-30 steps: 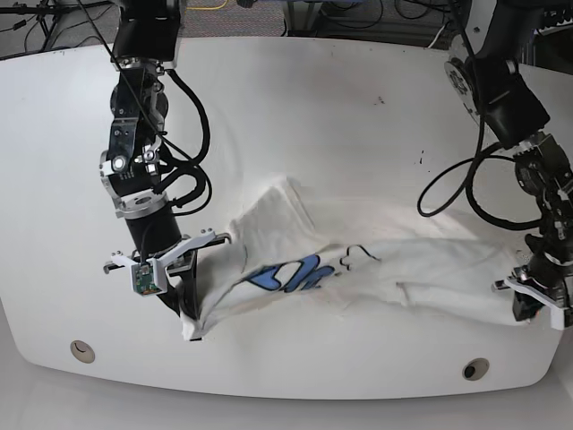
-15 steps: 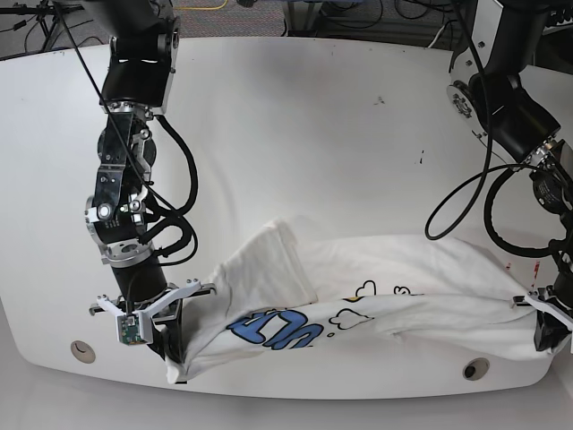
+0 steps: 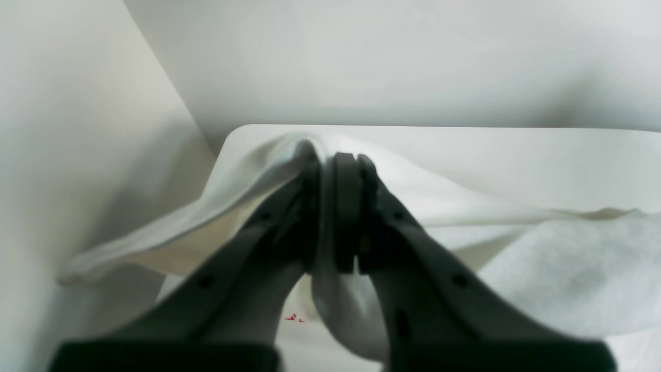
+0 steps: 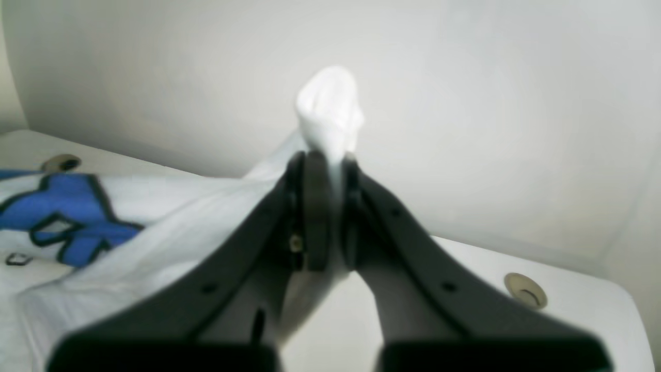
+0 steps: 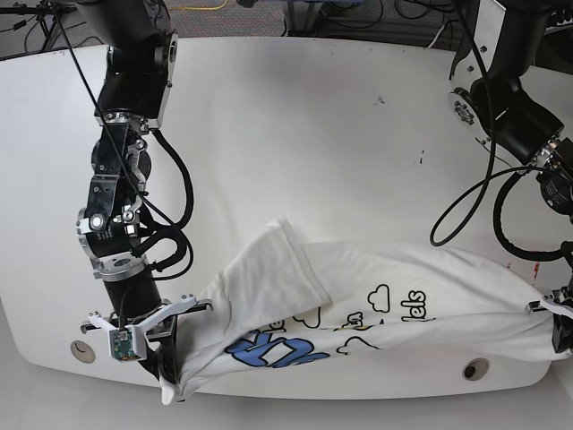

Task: Fold the T-shirt properly
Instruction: 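Lift both grippers, raising the held shirt off the table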

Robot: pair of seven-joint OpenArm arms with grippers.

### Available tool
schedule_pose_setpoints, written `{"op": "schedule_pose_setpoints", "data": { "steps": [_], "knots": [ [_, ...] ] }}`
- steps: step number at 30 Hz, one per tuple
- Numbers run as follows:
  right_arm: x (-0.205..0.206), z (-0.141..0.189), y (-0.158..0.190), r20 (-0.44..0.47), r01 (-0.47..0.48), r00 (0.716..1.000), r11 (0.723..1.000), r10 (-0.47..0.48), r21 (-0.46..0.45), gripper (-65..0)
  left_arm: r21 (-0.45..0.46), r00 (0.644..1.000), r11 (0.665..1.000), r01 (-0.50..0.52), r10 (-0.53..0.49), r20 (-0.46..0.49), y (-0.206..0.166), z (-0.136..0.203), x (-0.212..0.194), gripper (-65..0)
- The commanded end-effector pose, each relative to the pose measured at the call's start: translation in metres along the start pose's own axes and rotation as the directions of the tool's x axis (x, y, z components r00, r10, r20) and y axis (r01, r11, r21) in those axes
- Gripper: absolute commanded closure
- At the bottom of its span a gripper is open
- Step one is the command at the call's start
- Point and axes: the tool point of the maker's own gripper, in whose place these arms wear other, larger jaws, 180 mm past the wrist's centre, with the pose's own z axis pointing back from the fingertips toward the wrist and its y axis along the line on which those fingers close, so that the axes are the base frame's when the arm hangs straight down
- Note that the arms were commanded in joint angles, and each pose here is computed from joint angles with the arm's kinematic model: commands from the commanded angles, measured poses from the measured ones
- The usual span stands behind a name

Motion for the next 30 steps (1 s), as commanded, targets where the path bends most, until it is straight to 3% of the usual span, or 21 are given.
{"op": "schedule_pose_setpoints", "data": {
  "steps": [1, 14, 30],
  "knots": [
    [0.037, -0.002, -0.009, 0.109, -0.015, 0.994, 1.0, 0.017, -0.018, -0.2, 0.028, 0.995, 1.0, 0.003, -0.006, 0.097, 0.008, 0.008, 0.034, 0.0],
    [0.06, -0.026, -0.027, 0.092, -0.042, 0.995, 0.998, 0.045, -0.036, 0.0, 0.064, 0.983, 0.998, 0.008, -0.02, 0.181, 0.022, 0.019, 0.072, -0.2],
    [0.123, -0.031, -0.059, 0.154, -0.157, 0.973, 0.983, 0.17, -0.093, -0.6, 0.093, 0.966, 0.995, 0.028, -0.051, 0.255, 0.033, 0.032, 0.122, 0.0]
  ]
}}
